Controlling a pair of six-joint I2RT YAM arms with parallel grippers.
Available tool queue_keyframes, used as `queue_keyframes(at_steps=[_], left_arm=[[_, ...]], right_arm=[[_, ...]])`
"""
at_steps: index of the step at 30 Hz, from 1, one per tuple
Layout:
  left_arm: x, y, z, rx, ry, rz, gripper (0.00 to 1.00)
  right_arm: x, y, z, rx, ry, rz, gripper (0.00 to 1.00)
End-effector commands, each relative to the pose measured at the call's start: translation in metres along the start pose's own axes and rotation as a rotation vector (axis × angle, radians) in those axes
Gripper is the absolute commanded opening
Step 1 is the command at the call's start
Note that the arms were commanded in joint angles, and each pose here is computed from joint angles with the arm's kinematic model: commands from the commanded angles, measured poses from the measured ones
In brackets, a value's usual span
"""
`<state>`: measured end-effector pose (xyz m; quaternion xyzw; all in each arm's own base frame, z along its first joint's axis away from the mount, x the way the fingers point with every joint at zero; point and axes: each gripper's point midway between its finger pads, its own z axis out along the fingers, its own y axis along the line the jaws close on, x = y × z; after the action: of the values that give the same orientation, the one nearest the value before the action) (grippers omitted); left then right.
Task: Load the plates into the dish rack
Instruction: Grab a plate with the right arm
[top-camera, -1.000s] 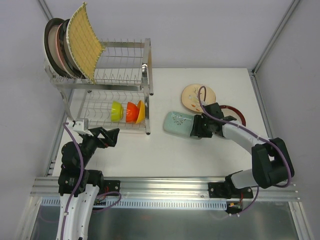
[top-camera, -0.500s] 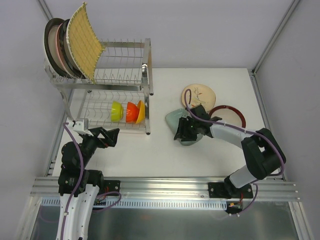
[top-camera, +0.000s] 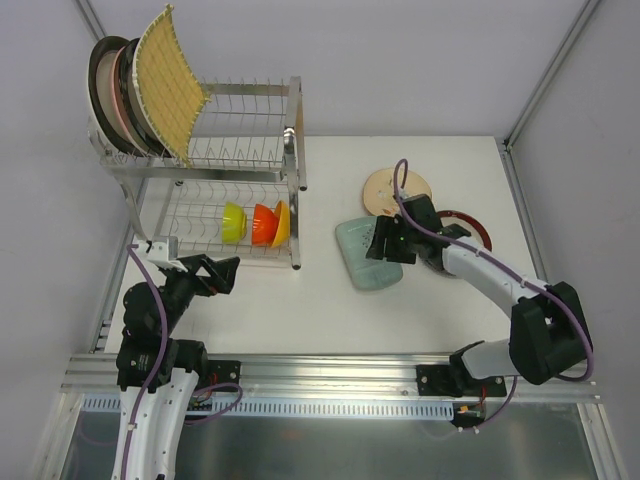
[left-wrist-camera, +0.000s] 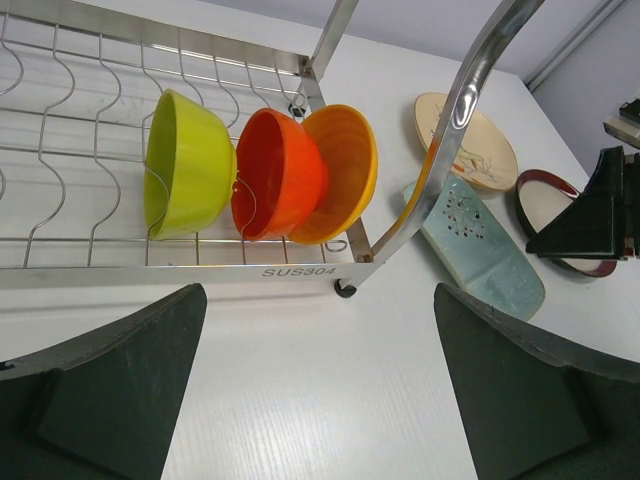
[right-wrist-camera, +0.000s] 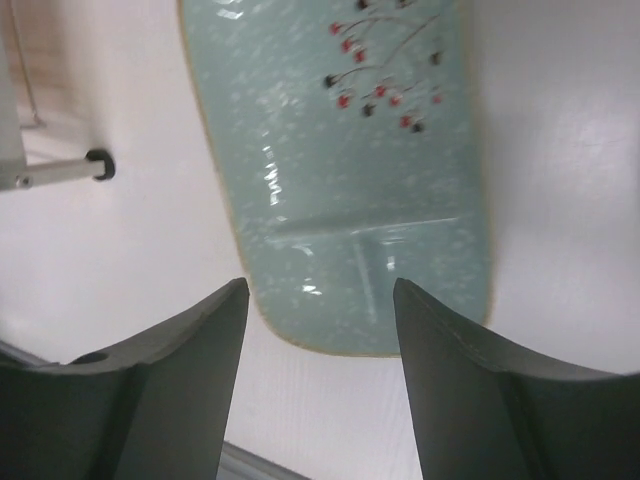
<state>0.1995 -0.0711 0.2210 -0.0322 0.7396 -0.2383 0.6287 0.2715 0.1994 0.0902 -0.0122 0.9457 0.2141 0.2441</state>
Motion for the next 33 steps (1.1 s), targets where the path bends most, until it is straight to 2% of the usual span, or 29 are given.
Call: queue_keyframes(at_steps=[1, 8, 24, 33], left_arm=[[-0.005, -0.005, 0.0, 0.027, -0.007, 0.024, 0.99], [-0.003, -0.005, 0.001, 0.027, -0.001, 0.024, 0.99], [0.0, -0.007, 0.003, 0.04, 0.024, 0.017, 0.99], [0.002, -0.006, 0.003, 0.04, 0.028, 0.017, 0.99]], right_arm=[[-0.024, -0.028, -0.017, 0.076, -0.056, -0.001, 0.64], [-0.046, -0.052, -0.011, 0.006, -0.066, 0.093, 0.65], [-0.063, -0.064, 0.034, -0.072, -0.01, 0.018, 0.62], [-0.05, -0.063, 0.057, -0.135, 0.109, -0.011, 0.61]])
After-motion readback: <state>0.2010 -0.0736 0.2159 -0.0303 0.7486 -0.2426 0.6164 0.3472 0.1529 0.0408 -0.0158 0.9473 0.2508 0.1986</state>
